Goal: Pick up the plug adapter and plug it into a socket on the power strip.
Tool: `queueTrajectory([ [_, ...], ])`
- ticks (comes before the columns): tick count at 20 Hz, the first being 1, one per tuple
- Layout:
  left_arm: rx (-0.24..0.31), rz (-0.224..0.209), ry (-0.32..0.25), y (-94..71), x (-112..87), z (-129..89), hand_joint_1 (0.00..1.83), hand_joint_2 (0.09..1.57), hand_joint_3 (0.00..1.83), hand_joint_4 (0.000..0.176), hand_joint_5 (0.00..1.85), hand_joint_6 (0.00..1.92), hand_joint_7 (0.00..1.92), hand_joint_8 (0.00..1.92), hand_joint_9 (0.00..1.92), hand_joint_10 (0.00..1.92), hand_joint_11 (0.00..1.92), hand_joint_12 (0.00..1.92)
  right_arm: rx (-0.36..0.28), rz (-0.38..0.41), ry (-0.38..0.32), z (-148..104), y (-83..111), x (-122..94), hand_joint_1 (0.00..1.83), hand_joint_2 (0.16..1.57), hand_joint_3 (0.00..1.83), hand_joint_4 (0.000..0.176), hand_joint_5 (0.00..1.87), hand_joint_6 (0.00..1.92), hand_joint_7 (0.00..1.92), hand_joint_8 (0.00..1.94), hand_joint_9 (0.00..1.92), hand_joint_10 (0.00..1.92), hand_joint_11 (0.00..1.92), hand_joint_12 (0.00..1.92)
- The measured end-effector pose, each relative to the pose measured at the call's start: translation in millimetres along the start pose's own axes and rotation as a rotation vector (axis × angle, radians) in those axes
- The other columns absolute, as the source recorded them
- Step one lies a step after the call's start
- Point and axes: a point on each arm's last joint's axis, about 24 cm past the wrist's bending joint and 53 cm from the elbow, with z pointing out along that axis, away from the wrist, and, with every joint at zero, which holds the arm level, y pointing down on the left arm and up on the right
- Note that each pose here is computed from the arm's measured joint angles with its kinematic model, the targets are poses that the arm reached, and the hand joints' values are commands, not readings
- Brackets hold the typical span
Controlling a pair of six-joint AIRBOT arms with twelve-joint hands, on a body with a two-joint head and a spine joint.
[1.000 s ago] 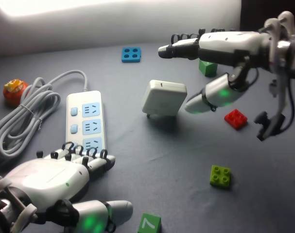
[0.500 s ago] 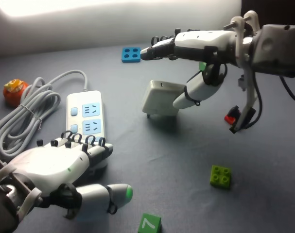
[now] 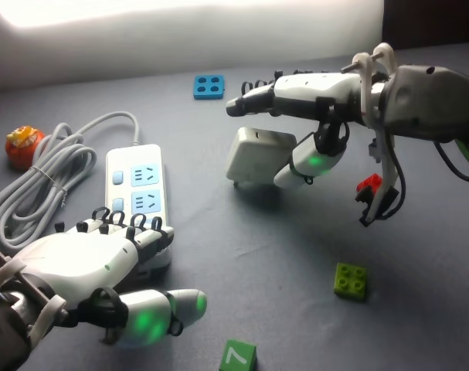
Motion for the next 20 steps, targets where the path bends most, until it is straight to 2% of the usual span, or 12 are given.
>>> queueTrajectory([
  [1, -0.002, -0.004, 0.0, 0.3, 0.9, 1.0, 0.0, 1.24, 0.0, 0.0, 0.14, 0.0, 0.15, 0.0, 0.12, 0.0, 0.0, 0.26, 0.005, 0.018, -0.002, 0.9, -2.6, -0.6, 1.36, 0.98, 0.0, 0.0, 0.22, 0.0, 0.19, 0.0, 0.16, 0.0, 0.0, 0.6],
  [2, -0.003, -0.005, 0.0, 0.6, 1.1, 1.5, 0.0, 1.24, 0.0, 0.0, 0.11, 0.0, 0.12, 0.0, 0.09, 0.0, 0.0, 0.18, 0.006, 0.031, -0.006, 2.0, -3.6, -2.2, 1.38, 0.97, 0.0, 0.0, 0.21, 0.0, 0.19, 0.0, 0.15, 0.0, 0.0, 0.57],
  [8, -0.017, -0.012, -0.002, 6.4, 2.1, 0.9, 0.0, 1.24, 0.0, 0.0, 0.14, 0.0, 0.16, 0.01, 0.12, 0.01, 0.0, 0.29, 0.017, 0.072, -0.004, 7.9, -8.6, 0.3, 1.38, 0.96, 0.0, 0.0, 0.22, 0.0, 0.2, 0.0, 0.17, 0.0, 0.0, 0.62],
  [15, -0.024, -0.011, -0.008, 9.6, 1.6, 0.2, 0.0, 1.23, 0.0, 0.0, 0.15, 0.0, 0.17, 0.0, 0.13, 0.0, 0.0, 0.33, 0.012, 0.079, 0.007, 15.7, -4.7, 8.5, 1.38, 0.97, 0.0, 0.0, 0.22, 0.0, 0.2, 0.0, 0.18, 0.0, 0.0, 0.66],
  [18, -0.023, -0.009, -0.008, 8.9, 2.2, -0.4, 0.0, 1.23, 0.0, 0.0, 0.14, 0.0, 0.16, 0.0, 0.13, 0.0, 0.0, 0.27, 0.023, 0.081, 0.008, 17.2, -11.2, 10.8, 1.4, 0.97, 0.0, 0.0, 0.23, 0.0, 0.2, 0.0, 0.18, 0.0, 0.0, 0.69],
  [20, -0.023, -0.008, -0.005, 8.0, 3.6, -1.3, 0.0, 1.23, 0.0, 0.0, 0.16, 0.0, 0.18, 0.0, 0.15, 0.0, 0.0, 0.32, 0.029, 0.081, 0.008, 17.5, -15.0, 11.6, 1.4, 0.97, 0.0, 0.0, 0.24, 0.01, 0.2, 0.0, 0.19, 0.0, 0.0, 0.66],
])
